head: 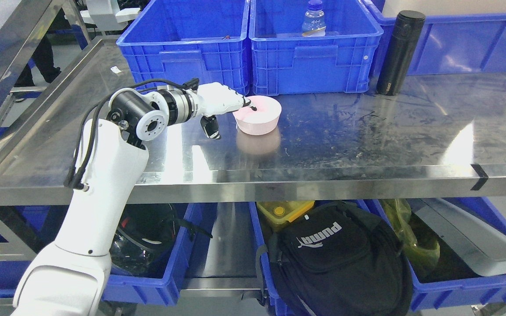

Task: Stack pink IKEA bowl on shelf middle layer
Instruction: 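Close the left hand fingers around the pink bowl's rim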

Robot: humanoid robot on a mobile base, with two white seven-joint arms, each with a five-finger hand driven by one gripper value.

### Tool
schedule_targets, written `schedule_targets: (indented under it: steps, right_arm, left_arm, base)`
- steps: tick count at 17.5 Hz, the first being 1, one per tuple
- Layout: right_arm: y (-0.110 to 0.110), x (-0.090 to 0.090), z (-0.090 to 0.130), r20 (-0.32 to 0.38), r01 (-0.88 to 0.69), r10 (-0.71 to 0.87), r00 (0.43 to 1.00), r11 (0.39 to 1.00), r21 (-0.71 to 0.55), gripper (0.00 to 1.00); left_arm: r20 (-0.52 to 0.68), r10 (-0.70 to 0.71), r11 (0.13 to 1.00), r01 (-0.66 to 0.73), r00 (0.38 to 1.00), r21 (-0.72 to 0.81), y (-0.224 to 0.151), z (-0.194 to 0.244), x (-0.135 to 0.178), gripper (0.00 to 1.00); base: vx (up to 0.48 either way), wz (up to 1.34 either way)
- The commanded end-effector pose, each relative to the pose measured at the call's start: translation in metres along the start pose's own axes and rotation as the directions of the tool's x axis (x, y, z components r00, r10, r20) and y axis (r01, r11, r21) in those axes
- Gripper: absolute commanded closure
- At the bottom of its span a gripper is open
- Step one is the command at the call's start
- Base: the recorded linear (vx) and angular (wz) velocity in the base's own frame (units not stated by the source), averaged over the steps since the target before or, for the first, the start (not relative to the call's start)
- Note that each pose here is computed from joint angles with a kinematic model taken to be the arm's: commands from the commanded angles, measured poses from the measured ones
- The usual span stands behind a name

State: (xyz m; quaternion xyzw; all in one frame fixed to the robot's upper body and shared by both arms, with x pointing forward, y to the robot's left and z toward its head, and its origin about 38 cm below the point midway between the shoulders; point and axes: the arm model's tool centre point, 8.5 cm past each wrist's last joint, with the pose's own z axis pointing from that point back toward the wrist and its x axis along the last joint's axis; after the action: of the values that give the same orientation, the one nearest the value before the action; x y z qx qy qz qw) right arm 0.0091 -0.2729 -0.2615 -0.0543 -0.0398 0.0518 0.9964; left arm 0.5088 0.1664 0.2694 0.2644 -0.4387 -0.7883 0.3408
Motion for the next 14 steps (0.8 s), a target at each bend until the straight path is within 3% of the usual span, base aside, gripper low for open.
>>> schedule_targets:
  steps: [1,11,14]
  right_arm:
    - [-0.01,-0.009,0.0,-0.006,-0.002,0.002,1.0,1.0,-0.016,0.0]
    - [-0.01,-0.009,0.0,-0.006,-0.002,0.002,1.0,1.0,-0.016,0.0]
    - [-0.01,-0.009,0.0,-0.006,-0.002,0.002,1.0,1.0,-0.016,0.0]
  left_arm:
    - [0.053,0.039,0.992,-0.033,0.998,-0.12,-0.005,-0.057,0.031,0.27]
    - [0.065,0.11,0.982,-0.098,0.992,-0.158,-0.009,-0.089,0.035,0.45]
    - [0.054,0.115,0.985,-0.107,0.992,-0.134,-0.002,-0.087,0.028,0.46]
  base:
    - [0.0,0.0]
    - [0.0,0.0]
    - [0.0,0.0]
